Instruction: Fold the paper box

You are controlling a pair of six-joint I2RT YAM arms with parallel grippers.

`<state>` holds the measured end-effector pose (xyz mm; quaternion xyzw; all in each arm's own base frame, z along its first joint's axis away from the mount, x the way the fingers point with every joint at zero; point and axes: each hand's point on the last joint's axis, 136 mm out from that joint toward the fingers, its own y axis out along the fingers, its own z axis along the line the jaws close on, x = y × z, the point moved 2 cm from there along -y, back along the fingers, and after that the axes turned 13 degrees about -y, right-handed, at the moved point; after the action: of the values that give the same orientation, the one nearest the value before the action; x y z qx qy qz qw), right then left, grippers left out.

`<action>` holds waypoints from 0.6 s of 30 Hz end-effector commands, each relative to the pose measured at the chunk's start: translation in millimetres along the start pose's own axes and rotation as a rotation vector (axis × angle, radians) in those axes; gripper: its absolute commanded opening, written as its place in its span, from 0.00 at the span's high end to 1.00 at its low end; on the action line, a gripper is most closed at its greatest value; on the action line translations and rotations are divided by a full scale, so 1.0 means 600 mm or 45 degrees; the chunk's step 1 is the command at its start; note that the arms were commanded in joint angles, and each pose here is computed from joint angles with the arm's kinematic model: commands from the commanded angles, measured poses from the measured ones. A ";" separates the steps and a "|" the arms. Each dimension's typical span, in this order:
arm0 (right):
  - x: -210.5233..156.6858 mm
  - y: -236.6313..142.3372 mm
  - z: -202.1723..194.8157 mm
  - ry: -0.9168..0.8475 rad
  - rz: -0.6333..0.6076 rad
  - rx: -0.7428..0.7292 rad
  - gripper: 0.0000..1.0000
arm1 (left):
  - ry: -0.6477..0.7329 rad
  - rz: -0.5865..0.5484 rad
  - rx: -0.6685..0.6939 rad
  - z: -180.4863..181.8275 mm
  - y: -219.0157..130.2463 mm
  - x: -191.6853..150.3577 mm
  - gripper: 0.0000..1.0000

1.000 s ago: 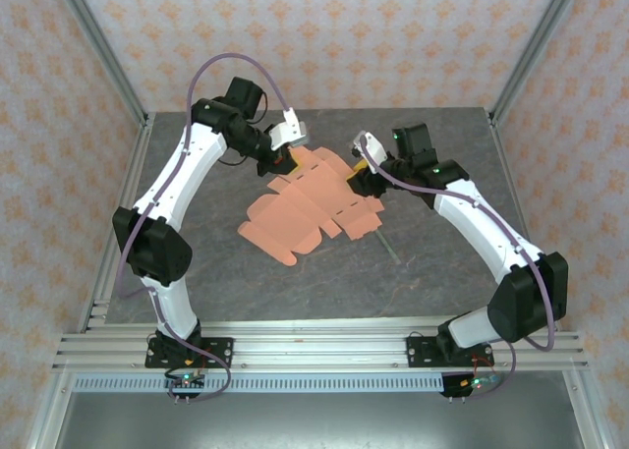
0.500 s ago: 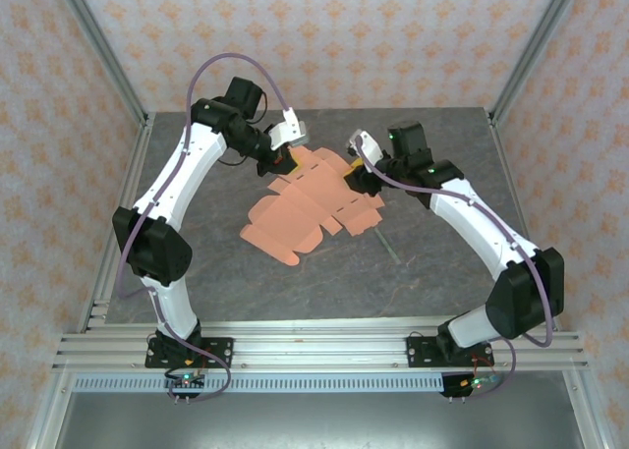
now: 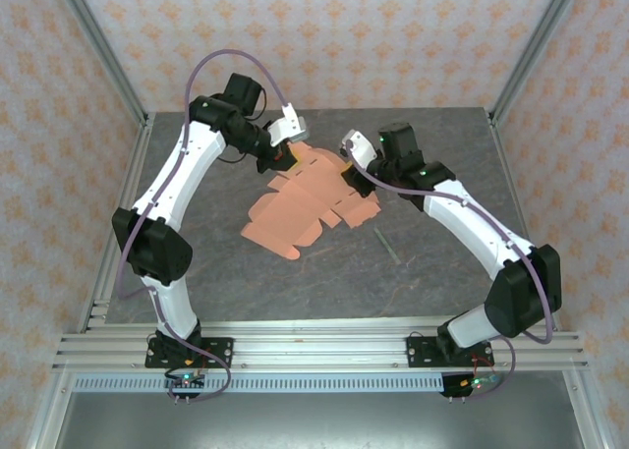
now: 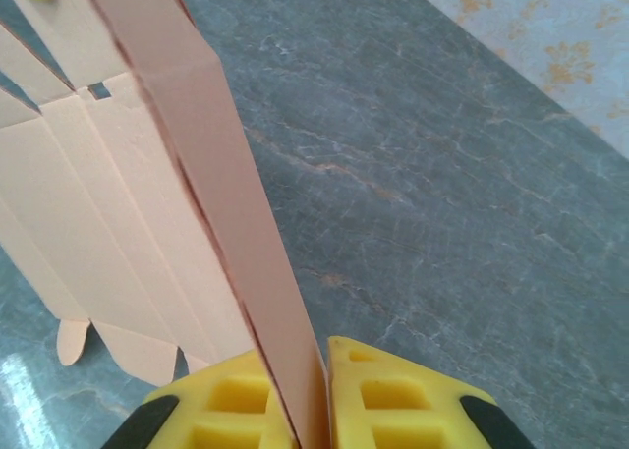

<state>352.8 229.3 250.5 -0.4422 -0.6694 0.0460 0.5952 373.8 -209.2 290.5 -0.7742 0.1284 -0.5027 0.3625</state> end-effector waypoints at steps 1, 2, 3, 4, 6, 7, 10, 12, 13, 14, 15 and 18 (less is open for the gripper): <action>-0.017 0.001 -0.030 0.041 0.081 -0.195 0.89 | -0.042 -0.032 -0.029 -0.005 -0.009 0.014 1.00; -0.017 0.002 -0.033 0.043 0.093 -0.235 0.89 | -0.050 -0.035 -0.029 -0.005 -0.010 0.016 1.00; -0.017 0.002 -0.037 0.040 0.105 -0.280 0.89 | -0.062 -0.038 -0.030 -0.004 -0.009 0.017 1.00; -0.016 0.003 -0.040 0.037 0.117 -0.331 0.89 | -0.075 -0.044 -0.033 -0.004 -0.010 0.021 1.00; -0.019 0.006 -0.046 0.021 0.151 -0.439 0.89 | -0.106 -0.042 -0.034 -0.001 -0.008 0.022 1.00; -0.019 0.007 -0.049 0.013 0.165 -0.499 0.89 | -0.123 -0.041 -0.030 0.001 -0.008 0.024 1.00; -0.017 0.005 -0.055 -0.003 0.183 -0.664 0.89 | -0.192 -0.017 -0.025 0.015 0.002 0.023 1.00; -0.017 0.006 -0.054 -0.011 0.189 -0.725 0.89 | -0.232 -0.011 -0.023 0.020 0.004 0.024 1.00; -0.014 0.006 -0.056 -0.013 0.184 -0.767 0.90 | -0.254 -0.013 -0.023 0.023 0.004 0.026 1.00; -0.014 0.008 -0.055 -0.020 0.191 -0.790 0.90 | -0.273 -0.014 -0.020 0.027 0.005 0.027 1.00; -0.015 0.010 -0.055 -0.033 0.207 -0.824 0.90 | -0.292 -0.016 -0.024 0.029 0.006 0.028 1.00; -0.014 0.018 -0.053 -0.078 0.251 -0.909 0.90 | -0.328 -0.016 -0.023 0.035 0.006 0.029 1.00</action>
<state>372.9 228.7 240.0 -0.6309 -0.6428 -0.0685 0.4291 405.1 -216.1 283.6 -0.8176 0.0933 -0.4292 0.3724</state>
